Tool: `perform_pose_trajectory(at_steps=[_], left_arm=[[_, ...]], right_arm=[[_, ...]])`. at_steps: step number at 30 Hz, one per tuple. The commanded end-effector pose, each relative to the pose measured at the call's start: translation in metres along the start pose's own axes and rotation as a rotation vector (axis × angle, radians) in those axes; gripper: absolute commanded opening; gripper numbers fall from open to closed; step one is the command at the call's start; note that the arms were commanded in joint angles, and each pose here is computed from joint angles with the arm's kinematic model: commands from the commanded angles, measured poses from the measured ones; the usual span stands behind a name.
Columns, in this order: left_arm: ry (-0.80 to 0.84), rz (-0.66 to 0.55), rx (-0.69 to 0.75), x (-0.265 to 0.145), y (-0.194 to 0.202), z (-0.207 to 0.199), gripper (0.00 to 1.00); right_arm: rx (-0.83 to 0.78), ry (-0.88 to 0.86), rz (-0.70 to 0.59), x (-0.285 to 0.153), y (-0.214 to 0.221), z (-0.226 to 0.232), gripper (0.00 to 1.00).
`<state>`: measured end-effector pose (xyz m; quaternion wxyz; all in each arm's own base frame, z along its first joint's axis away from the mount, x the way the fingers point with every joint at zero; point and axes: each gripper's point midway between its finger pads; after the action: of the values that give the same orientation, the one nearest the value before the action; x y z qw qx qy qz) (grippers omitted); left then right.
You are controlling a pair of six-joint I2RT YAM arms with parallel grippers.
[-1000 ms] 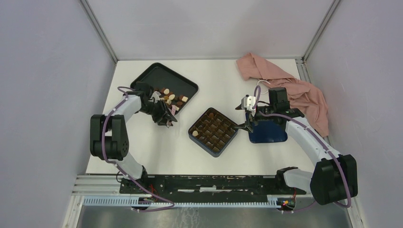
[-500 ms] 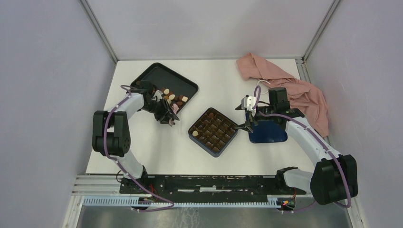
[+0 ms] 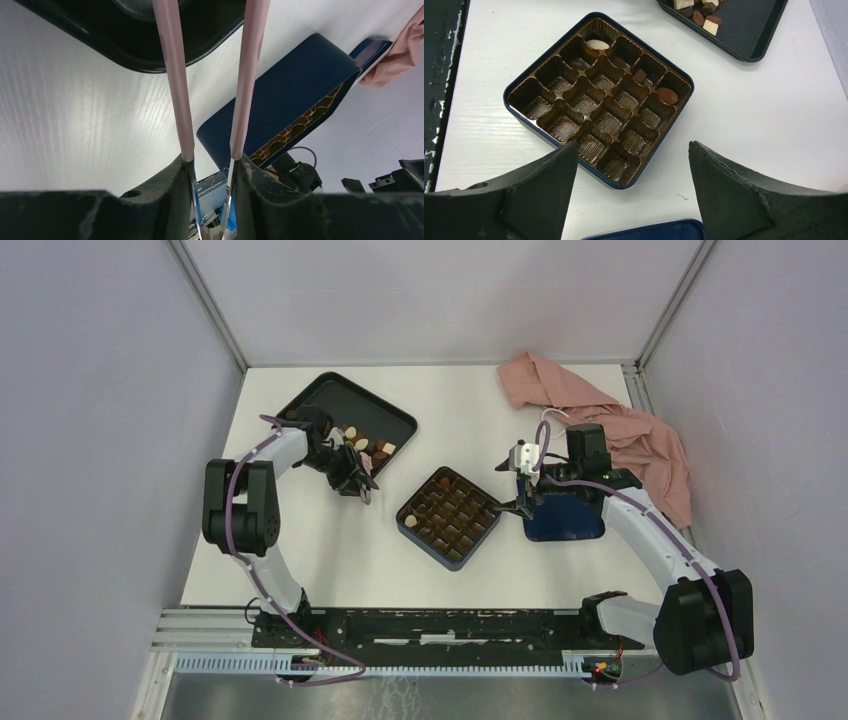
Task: Pack the chocolate
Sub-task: Pick up the fake chocolate from the plate.
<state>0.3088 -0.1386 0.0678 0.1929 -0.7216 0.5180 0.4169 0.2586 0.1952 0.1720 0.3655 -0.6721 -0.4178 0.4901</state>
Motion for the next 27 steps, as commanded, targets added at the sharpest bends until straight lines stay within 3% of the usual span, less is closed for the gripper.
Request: perform_pose_trajectory(at_steps=[1, 12, 27], left_arm=[[-0.028, -0.014, -0.013, -0.002, -0.009, -0.005, 0.38], [-0.062, 0.041, 0.055, -0.004, 0.001, 0.000, 0.35], [-0.097, 0.110, 0.149, -0.008, 0.016, 0.009, 0.38]], right_arm=[[-0.076, 0.013, -0.039, -0.004, -0.021, -0.010, 0.87], [-0.074, 0.011, -0.034, -0.004, -0.020, -0.010, 0.87], [-0.068, 0.007, -0.030, -0.003, -0.018, -0.010, 0.87]])
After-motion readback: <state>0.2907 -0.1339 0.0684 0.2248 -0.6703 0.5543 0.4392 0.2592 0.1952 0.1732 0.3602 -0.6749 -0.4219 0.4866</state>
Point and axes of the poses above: each gripper's point midway between its finger pads, its own x axis out along the fingers, its own z axis along the line the jaws close on, y = z × x, and after that the axes turned 1 degree about -x, right-handed
